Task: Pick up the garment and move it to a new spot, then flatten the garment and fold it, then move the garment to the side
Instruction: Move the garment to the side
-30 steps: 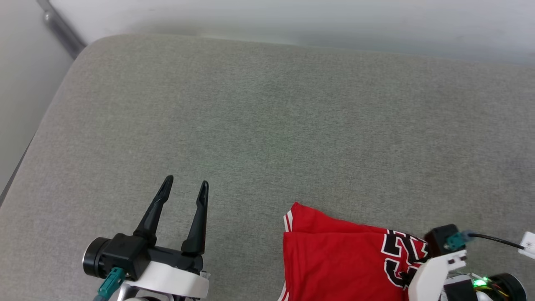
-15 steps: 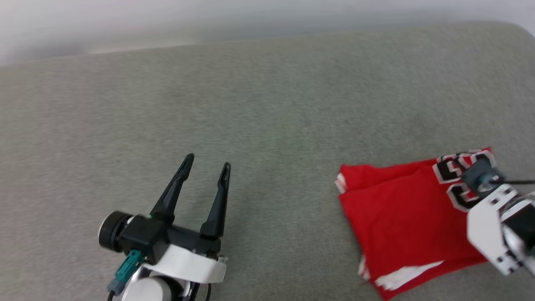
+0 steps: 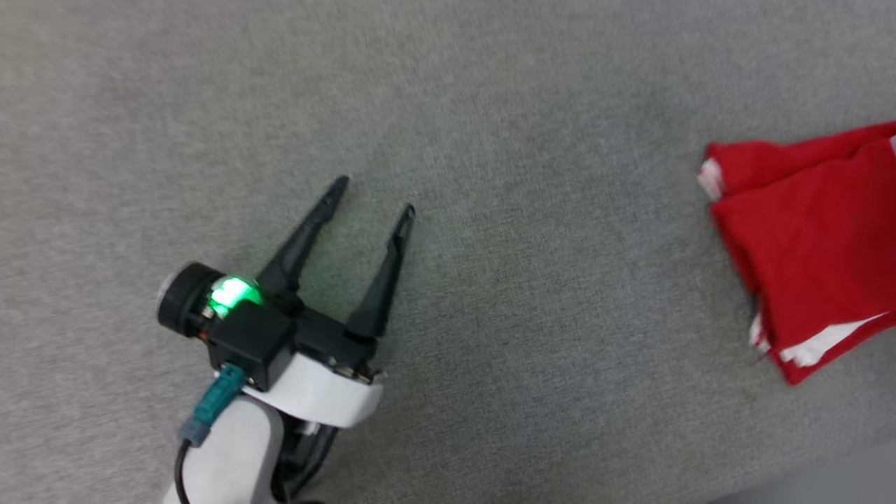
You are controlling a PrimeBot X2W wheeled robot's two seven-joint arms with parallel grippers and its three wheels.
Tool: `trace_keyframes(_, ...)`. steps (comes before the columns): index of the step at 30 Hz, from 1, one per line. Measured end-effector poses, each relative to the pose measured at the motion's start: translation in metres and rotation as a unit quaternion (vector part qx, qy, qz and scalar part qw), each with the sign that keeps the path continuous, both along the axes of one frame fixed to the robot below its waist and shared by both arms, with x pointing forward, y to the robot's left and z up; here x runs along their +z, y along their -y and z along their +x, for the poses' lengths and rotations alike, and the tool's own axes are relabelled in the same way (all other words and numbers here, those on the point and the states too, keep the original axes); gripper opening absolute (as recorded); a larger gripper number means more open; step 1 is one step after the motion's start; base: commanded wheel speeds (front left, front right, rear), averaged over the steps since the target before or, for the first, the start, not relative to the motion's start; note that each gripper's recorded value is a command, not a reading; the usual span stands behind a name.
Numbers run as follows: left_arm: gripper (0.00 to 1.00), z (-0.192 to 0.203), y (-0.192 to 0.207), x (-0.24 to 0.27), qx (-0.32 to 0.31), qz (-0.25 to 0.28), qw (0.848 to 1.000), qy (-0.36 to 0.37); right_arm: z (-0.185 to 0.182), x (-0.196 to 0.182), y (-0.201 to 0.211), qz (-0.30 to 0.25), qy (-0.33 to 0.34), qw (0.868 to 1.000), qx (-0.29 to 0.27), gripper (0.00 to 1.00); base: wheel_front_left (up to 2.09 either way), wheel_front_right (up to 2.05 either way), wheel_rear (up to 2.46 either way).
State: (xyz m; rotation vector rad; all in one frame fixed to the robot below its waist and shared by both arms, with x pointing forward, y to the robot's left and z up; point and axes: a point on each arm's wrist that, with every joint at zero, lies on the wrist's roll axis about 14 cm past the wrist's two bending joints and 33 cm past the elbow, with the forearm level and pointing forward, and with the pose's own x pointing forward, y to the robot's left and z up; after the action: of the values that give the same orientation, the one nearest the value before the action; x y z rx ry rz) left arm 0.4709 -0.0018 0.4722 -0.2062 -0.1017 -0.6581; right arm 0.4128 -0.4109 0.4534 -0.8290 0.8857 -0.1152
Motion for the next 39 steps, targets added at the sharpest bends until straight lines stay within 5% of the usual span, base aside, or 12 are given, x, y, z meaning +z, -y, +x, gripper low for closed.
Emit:
trace_keyframes(10,1.0,0.017,0.0,-0.042,-0.014,0.007,1.0,-0.024,-0.002,-0.021,0.075,-0.042,0.002,0.995,-0.092,0.0,0.0,0.0,0.0)
trace_keyframes(21,1.0,0.02,-0.005,-0.052,-0.012,0.009,0.999,-0.029,0.009,-0.033,0.091,-0.04,0.024,0.991,-0.125,0.0,0.0,0.0,0.0)
trace_keyframes(22,1.0,0.02,-0.006,-0.051,-0.01,0.01,1.0,-0.028,0.008,-0.033,0.092,-0.036,0.028,0.99,-0.131,0.18,0.0,0.0,0.0)
trace_keyframes(23,1.0,0.021,-0.007,-0.049,-0.007,0.01,1.0,-0.027,0.008,-0.032,0.092,-0.034,0.031,0.989,-0.139,1.0,0.0,0.0,0.0)
trace_keyframes(29,1.0,0.017,-0.015,-0.031,0.012,0.009,1.0,-0.019,0.013,-0.013,0.082,-0.03,0.062,0.989,-0.131,1.0,0.0,0.0,0.0)
trace_keyframes(35,1.0,0.008,-0.032,0.003,0.048,0.005,0.999,0.001,0.027,0.021,0.045,0.031,0.161,0.982,-0.094,1.0,0.0,0.0,0.0)
trace_keyframes(39,1.0,-0.002,-0.051,0.028,0.08,0.015,0.996,0.024,0.047,0.064,0.0,0.08,0.259,0.962,-0.031,1.0,0.0,0.0,0.0)
